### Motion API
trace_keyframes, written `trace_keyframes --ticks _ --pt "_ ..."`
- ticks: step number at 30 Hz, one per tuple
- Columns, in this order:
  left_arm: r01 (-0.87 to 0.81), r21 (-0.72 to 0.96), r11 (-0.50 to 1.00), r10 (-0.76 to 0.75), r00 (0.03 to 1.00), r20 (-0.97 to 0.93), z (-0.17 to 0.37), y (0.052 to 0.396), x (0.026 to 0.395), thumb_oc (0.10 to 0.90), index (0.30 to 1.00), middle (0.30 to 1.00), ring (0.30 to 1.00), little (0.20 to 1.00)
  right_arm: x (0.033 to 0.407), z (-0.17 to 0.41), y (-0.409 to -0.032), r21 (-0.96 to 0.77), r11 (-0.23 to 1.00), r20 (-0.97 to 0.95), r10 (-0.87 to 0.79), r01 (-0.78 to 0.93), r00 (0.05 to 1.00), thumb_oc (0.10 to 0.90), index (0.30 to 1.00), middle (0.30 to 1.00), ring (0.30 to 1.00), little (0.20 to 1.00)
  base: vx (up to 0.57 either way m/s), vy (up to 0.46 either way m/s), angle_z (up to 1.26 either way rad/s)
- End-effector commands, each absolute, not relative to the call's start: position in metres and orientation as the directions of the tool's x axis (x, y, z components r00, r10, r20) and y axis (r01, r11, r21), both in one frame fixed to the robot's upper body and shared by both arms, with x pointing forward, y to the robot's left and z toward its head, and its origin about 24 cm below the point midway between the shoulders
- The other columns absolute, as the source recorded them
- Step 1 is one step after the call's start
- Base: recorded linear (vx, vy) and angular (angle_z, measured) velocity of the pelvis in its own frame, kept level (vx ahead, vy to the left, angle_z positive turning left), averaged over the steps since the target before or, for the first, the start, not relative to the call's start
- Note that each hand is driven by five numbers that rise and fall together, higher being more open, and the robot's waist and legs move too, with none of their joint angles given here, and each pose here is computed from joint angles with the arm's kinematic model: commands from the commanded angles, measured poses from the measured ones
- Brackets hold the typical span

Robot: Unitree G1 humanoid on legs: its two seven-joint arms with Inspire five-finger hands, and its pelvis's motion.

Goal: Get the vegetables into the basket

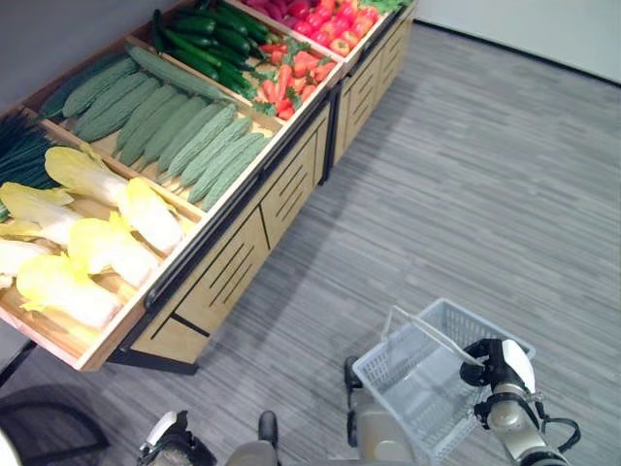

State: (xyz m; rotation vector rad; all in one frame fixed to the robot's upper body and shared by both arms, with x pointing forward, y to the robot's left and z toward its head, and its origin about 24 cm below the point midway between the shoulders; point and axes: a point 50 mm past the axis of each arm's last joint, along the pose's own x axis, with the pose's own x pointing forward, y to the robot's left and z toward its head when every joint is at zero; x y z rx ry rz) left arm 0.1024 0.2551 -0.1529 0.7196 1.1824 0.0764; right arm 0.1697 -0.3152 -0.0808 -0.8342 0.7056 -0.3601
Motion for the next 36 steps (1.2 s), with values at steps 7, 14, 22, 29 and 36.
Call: trace_keyframes --ticks 7,14,22,29,36 --pt "0.275 0.602 0.749 0.477 0.406 -0.779 -0.145 0.272 0.112 0.9 1.0 1.0 1.0 1.0 0.184 -0.05 -0.336 -0.834 0.551 -0.319 -0.518 0.024 0.794 0.4 0.3 0.3 0.3 0.3 0.09 -0.296 0.28" --pt "0.295 0.601 0.742 0.434 0.472 -0.768 -0.143 0.255 0.135 0.9 1.0 1.0 1.0 1.0 0.176 -0.043 -0.355 -0.854 0.513 -0.282 -0.593 0.083 0.754 0.4 0.3 0.3 0.3 0.3 0.01 -0.156 0.7" --pt "0.319 0.596 0.737 0.445 0.435 -0.783 -0.148 0.256 0.122 0.9 1.0 1.0 1.0 1.0 0.172 -0.051 -0.35 -0.855 0.515 -0.302 -0.59 0.061 0.749 0.4 0.3 0.3 0.3 0.3 0.17 0.086 0.11" --pt "0.306 0.609 0.731 0.456 0.445 -0.771 -0.145 0.26 0.124 0.9 1.0 1.0 1.0 1.0 0.176 -0.06 -0.341 -0.841 0.539 -0.335 -0.587 0.046 0.737 0.4 0.3 0.3 0.3 0.3 0.09 0.169 -0.25" --pt "0.253 0.648 0.718 0.504 0.454 -0.735 -0.138 0.276 0.129 0.9 1.0 1.0 1.0 1.0 0.188 -0.069 -0.323 -0.822 0.569 -0.366 -0.55 0.015 0.751 0.4 0.3 0.3 0.3 0.3 0.06 0.167 -0.05"
